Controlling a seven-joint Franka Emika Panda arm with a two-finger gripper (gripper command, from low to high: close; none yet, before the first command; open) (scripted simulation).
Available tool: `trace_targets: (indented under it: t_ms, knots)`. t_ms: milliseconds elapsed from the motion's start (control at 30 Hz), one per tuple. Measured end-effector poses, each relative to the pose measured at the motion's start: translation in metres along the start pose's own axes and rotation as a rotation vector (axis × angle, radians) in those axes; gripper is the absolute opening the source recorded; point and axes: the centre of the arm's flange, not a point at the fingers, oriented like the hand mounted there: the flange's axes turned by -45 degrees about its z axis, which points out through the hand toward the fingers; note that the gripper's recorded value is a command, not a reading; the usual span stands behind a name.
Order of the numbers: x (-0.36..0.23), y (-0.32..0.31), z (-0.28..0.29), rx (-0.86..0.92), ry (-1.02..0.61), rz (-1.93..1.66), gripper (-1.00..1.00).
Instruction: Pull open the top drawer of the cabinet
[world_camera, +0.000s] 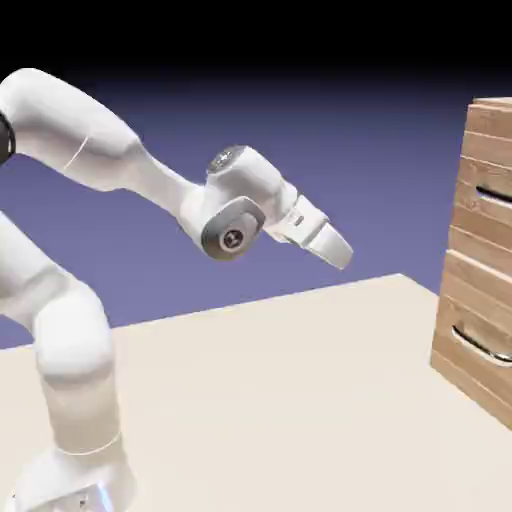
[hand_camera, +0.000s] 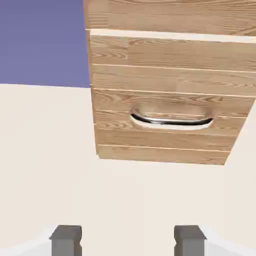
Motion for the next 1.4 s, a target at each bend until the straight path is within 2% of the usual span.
trace_targets:
  t_ms: [400, 833, 1133, 1400]
  knots:
    - [0.070, 0.062, -0.108, -0.069, 0.250, 0.570, 0.00]
    - [0.115, 0.045, -0.199, 0.037, 0.542, 0.975, 0.00]
    - [0.145, -0.002, -0.205, 0.177, 0.689, 1.118, 0.00]
    - [0.174, -0.040, -0.158, 0.309, 0.744, 1.187, 0.00]
